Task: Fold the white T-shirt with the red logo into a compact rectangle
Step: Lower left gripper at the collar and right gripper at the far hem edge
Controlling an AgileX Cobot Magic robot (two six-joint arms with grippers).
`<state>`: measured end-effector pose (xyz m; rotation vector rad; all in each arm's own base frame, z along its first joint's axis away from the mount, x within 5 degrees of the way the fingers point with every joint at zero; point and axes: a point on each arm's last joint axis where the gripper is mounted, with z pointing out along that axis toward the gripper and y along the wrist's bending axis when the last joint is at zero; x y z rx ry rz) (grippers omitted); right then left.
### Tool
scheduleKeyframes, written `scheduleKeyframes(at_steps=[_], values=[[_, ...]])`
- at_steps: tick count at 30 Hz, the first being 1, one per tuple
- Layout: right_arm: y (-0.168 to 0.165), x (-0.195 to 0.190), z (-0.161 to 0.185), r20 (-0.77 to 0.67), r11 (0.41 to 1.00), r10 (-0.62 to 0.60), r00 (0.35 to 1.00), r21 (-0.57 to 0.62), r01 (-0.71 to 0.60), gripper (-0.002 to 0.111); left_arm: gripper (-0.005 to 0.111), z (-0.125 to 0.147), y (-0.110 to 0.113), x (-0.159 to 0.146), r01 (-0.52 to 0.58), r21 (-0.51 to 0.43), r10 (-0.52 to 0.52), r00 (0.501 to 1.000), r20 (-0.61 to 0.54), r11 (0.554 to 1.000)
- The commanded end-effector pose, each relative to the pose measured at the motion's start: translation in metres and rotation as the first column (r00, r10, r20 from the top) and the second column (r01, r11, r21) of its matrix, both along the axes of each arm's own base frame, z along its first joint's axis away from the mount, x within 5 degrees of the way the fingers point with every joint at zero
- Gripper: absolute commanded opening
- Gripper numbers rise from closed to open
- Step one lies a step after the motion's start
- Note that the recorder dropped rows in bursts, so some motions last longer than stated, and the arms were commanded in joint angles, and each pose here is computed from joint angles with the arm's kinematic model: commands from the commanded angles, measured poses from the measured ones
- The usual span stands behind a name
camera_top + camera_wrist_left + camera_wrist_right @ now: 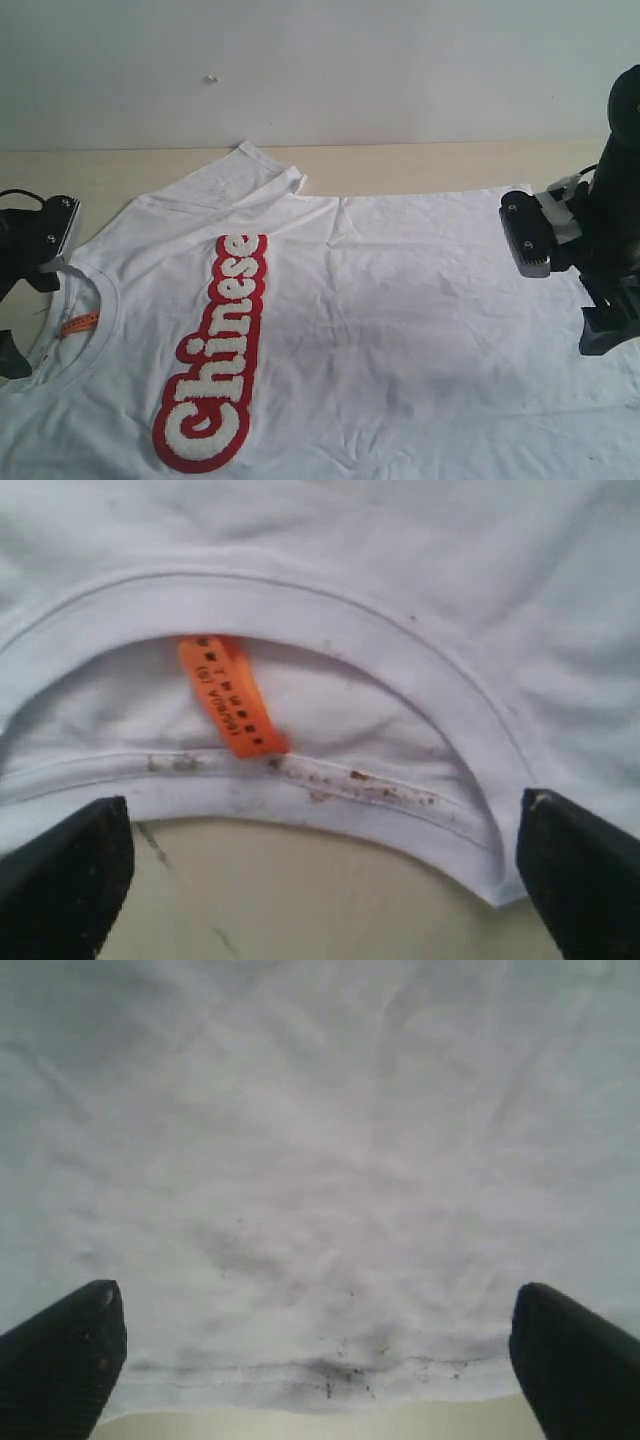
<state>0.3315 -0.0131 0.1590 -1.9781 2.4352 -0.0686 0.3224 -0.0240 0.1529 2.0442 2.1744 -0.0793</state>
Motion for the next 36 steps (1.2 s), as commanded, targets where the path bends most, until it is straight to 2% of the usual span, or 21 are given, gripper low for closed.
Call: scheduleKeyframes(at_steps=[1, 4, 9, 13, 19, 23, 30, 36], values=[[-0.005, 0.001, 0.002, 0.003, 0.998, 0.05, 0.999, -0.027, -0.05, 0.105, 0.105, -0.002, 0.002, 0.005, 0.05, 0.021, -0.051, 0.998, 0.049, 0.999], [-0.013, 0.002, 0.002, 0.019, 1.0, 0.021, 1.0, -0.01, -0.021, 0.105, 0.105, -0.013, 0.005, 0.005, 0.094, 0.065, -0.095, 0.995, 0.019, 0.994], [-0.036, 0.002, 0.002, 0.059, 0.997, -0.062, 0.996, 0.057, 0.058, 0.105, 0.105, -0.024, 0.005, 0.012, 0.09, 0.073, -0.094, 0.994, 0.048, 0.993], [-0.037, 0.007, 0.003, 0.112, 0.997, -0.055, 0.992, 0.055, 0.049, 0.105, 0.105, -0.024, 0.005, 0.012, 0.094, 0.074, -0.098, 0.994, 0.051, 0.993], [-0.032, 0.008, 0.0, 0.113, 0.993, -0.059, 0.992, 0.111, 0.047, 0.105, 0.105, -0.025, -0.004, 0.01, 0.123, 0.007, -0.123, 0.992, 0.034, 0.992], [-0.032, 0.008, -0.007, 0.077, 0.992, -0.058, 0.995, 0.116, 0.049, 0.105, 0.105, -0.032, -0.009, 0.009, 0.135, 0.005, -0.135, 0.991, 0.001, 0.991], [-0.032, 0.007, -0.011, 0.061, 0.992, -0.053, 0.997, 0.117, 0.045, 0.105, 0.105, -0.043, -0.003, 0.011, 0.116, 0.028, -0.115, 0.993, -0.014, 0.993], [-0.032, 0.008, -0.015, 0.051, 0.992, -0.039, 0.998, 0.118, 0.033, 0.105, 0.105, -0.036, -0.004, 0.011, 0.113, 0.021, -0.113, 0.994, -0.001, 0.993]])
